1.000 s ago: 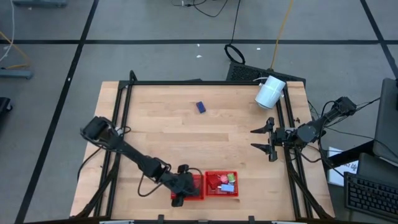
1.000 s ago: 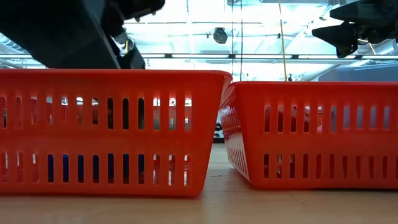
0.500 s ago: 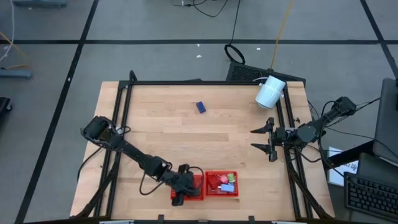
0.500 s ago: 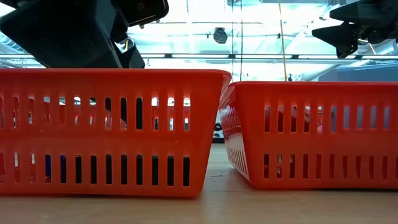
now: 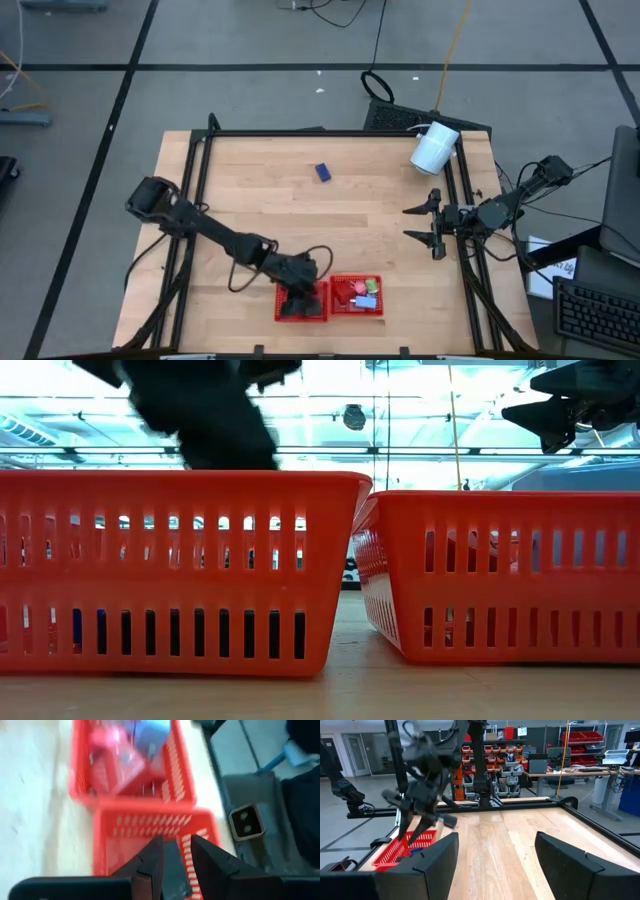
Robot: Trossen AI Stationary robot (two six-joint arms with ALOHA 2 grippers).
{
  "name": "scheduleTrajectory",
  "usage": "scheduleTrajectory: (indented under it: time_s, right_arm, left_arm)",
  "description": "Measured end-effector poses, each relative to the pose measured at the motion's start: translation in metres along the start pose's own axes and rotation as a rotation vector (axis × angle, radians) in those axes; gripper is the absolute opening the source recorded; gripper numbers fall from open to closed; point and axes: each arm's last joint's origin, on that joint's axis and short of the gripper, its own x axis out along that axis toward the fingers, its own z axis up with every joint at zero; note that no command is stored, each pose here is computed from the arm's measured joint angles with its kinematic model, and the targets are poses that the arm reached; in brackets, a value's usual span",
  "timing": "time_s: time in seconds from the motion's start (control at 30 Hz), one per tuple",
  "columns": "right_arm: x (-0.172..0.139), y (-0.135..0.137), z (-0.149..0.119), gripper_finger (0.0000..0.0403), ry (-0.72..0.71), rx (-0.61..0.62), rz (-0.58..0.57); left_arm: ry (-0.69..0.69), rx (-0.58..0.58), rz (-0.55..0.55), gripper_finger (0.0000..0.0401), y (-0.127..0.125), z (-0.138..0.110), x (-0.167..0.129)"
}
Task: Pick & Place Office items
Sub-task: Put the blue digital timer into the left red bin
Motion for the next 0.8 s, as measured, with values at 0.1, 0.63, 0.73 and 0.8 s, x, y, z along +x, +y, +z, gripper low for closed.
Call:
scheduleTrajectory:
  time_s: [0.1, 0.63, 0.73, 0.8]
  right_arm:
    - [0.000, 0.000, 0.000, 0.0254, 0.000, 0.000, 0.001]
    - [0.000, 0.000, 0.000, 0.0254, 0.001, 0.000, 0.003]
    - [0.000, 0.000, 0.000, 0.0254, -0.003, 0.002, 0.003]
    - [0.000, 0.000, 0.001, 0.0254, -0.008, 0.006, 0.004]
  left_arm:
    - [-0.066, 0.053, -0.004, 0.0099, -0.003, 0.014, -0.019]
    - [-0.543, 0.259, 0.489, 0.0097, 0.013, 0.074, -0.116]
    - [-0.616, 0.264, 0.523, 0.0097, 0.015, 0.082, -0.127]
    - [-0.625, 0.276, 0.539, 0.0097, 0.018, 0.084, -0.130]
